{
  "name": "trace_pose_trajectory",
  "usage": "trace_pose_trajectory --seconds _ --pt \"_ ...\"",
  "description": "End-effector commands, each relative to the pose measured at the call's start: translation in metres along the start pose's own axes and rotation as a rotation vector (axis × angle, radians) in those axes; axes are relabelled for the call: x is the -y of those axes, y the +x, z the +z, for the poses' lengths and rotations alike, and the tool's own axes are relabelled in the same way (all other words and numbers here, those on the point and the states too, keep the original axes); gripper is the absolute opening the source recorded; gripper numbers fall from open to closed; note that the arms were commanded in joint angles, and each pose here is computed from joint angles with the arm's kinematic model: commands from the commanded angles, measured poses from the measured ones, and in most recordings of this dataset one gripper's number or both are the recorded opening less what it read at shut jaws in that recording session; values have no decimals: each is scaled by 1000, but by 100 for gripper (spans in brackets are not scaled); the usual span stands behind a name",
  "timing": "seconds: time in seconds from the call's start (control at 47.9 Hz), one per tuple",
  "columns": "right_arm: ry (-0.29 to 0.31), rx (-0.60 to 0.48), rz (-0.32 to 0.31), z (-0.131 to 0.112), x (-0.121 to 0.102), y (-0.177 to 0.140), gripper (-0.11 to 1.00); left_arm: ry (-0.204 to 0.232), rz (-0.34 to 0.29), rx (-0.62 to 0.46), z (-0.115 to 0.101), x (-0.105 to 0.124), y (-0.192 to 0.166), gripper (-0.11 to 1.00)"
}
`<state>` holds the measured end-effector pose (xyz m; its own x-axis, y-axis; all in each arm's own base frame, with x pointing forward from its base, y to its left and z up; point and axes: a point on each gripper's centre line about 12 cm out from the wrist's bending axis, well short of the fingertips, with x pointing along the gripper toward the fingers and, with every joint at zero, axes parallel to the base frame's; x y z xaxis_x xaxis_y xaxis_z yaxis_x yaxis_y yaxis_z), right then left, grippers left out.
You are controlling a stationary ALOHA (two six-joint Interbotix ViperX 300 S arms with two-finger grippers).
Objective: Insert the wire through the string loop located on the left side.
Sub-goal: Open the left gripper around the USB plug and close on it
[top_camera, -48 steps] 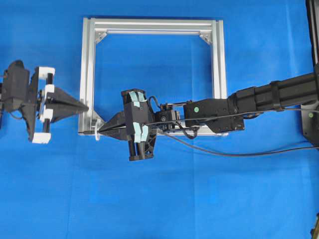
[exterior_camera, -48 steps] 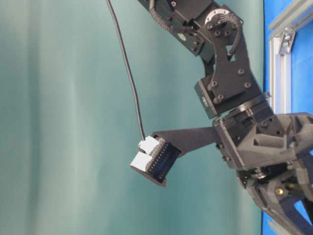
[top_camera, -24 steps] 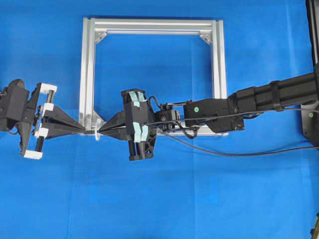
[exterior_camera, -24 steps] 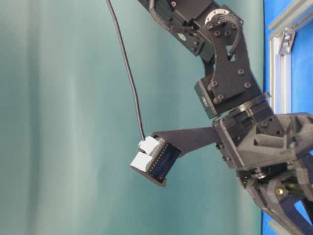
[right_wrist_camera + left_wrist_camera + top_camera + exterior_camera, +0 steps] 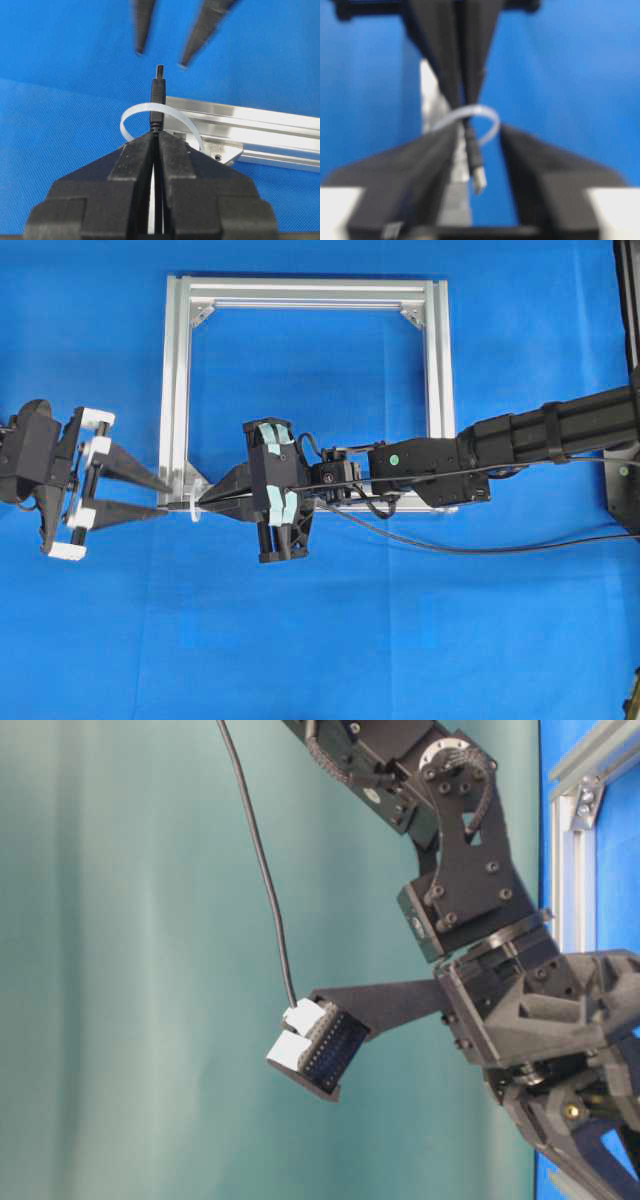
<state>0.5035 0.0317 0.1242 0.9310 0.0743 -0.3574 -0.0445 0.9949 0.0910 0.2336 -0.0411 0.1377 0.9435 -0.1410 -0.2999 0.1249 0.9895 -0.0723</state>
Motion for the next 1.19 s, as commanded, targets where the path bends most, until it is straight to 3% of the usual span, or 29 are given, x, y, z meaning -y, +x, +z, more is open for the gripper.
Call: trace_pose_trajectory --seconds 0.0,0.104,0.209,0.439,0.731,1.17 --pt "0 49 3 18 -1 -2 2 1 -8 18 6 2 2 43" --pt "-1 49 5 18 -2 -2 2 1 -6 12 5 2 2 75" --pt "-2 49 5 18 -2 -2 2 -1 -6 7 5 2 3 91" --pt "-4 49 5 18 -2 -2 2 0 -4 -29 1 2 8 87" --pt "0 50 4 19 -1 -2 2 5 4 -138 -22 1 26 86" --pt "-2 49 4 18 -1 -2 2 8 2 -127 -19 1 26 86"
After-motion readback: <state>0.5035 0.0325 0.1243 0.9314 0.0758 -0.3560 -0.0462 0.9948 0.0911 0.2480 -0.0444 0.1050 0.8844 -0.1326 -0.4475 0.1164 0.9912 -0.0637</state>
